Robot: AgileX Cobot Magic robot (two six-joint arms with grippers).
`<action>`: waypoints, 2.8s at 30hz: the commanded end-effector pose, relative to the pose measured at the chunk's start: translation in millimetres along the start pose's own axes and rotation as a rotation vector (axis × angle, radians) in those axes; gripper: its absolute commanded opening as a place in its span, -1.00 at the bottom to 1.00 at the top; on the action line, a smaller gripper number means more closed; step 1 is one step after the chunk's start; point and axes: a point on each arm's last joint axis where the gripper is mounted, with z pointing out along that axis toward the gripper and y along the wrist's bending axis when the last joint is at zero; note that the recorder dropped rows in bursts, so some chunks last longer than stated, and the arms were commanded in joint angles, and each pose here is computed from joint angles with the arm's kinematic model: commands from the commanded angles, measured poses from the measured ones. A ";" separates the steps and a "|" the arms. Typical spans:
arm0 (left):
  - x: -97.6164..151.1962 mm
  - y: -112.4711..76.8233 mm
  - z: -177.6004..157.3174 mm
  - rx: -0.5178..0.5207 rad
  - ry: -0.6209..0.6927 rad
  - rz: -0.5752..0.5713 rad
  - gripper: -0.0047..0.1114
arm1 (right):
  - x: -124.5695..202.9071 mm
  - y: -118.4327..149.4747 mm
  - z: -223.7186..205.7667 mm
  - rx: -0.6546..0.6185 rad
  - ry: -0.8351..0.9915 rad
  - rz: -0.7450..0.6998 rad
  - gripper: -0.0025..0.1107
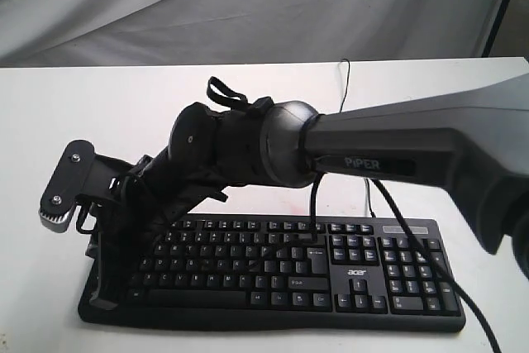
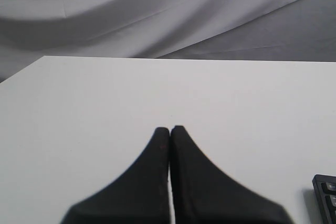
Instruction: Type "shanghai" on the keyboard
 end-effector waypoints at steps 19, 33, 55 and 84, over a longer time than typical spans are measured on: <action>0.9 -0.3 0.1 0.004 -0.006 -0.001 -0.91 | 15.4 -5.2 15.3 0.032 0.085 0.004 -0.96; 0.9 -0.3 0.1 0.004 -0.006 -0.001 -0.91 | 18.2 -5.9 17.7 0.037 0.099 -0.017 -0.96; 0.9 -0.3 0.1 0.004 -0.006 -0.001 -0.91 | 19.6 -5.8 19.3 0.035 0.103 -0.016 -0.96; 0.9 -0.3 0.1 0.004 -0.006 -0.001 -0.91 | 24.1 -6.0 23.9 0.039 0.110 -0.009 -0.96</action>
